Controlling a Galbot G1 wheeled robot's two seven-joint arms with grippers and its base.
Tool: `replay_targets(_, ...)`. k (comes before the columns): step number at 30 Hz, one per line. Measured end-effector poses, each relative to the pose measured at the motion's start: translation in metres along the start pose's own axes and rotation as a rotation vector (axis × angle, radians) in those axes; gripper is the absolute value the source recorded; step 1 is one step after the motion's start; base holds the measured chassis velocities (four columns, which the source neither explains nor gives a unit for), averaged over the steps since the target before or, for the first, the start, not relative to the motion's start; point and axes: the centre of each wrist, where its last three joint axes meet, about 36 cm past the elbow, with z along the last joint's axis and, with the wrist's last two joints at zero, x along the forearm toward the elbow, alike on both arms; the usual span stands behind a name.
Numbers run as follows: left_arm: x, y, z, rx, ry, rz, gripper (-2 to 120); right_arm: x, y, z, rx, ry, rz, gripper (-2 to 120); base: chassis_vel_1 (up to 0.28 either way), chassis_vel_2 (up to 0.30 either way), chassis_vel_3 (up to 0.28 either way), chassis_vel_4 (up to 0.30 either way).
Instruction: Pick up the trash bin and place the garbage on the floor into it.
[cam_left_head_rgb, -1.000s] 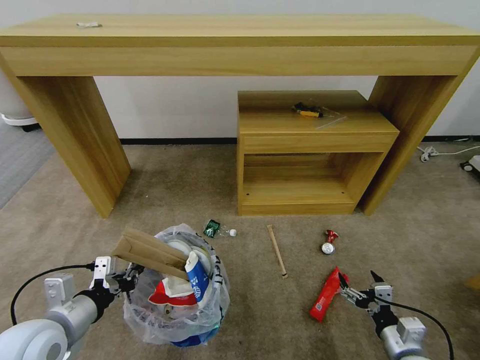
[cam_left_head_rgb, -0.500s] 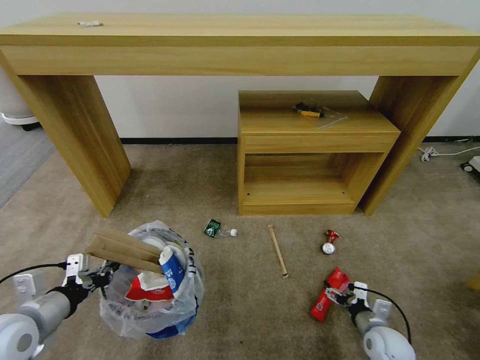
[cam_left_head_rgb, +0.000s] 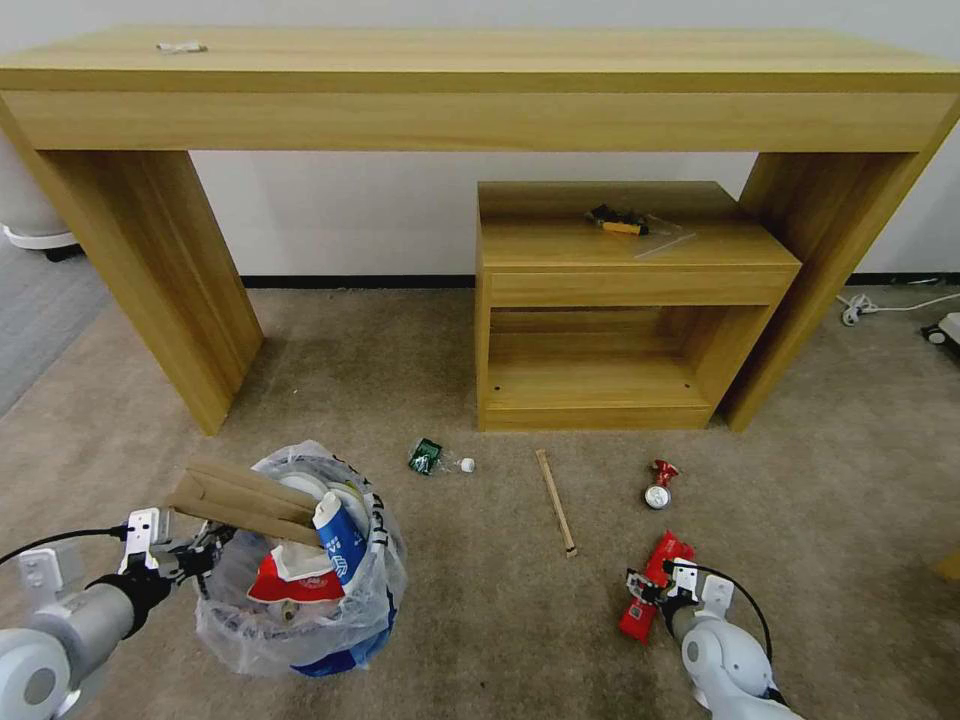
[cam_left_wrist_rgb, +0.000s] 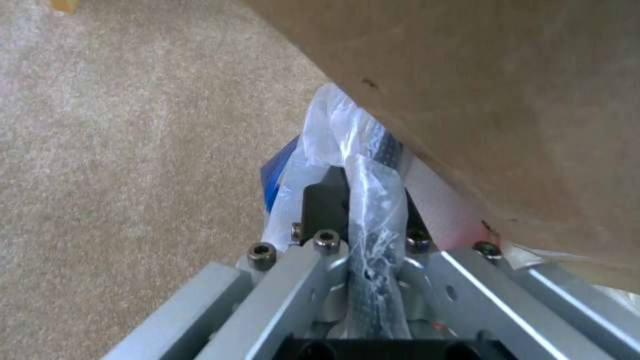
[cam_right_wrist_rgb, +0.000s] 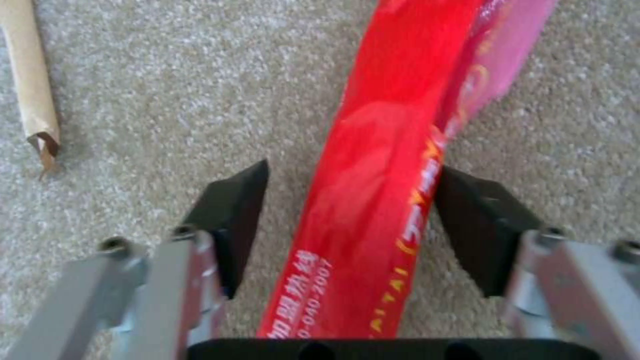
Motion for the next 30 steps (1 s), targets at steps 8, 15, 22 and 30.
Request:
replay_targets(8,-0.004,-0.003,0.001,-0.001,0.008,0.017,0,0.005,0.001,0.004,0.013,-0.022,0.02,31,0.0,0.0,0.0,0.0)
replay_targets(15,-0.006,-0.007,0.001,-0.005,0.01,0.029,0,0.004,0.002,0.003,0.022,-0.036,0.025,7,0.0,0.0,0.0,0.0)
replay_targets(22,-0.01,-0.019,0.003,-0.018,0.019,0.059,0,0.019,0.006,-0.011,0.064,-0.129,0.009,0,0.0,0.0,0.0,0.0)
replay_targets(30,-0.021,-0.03,0.005,-0.042,0.044,0.072,0,0.072,0.022,-0.078,0.216,-0.441,-0.165,0,0.0,0.0,0.0,0.0)
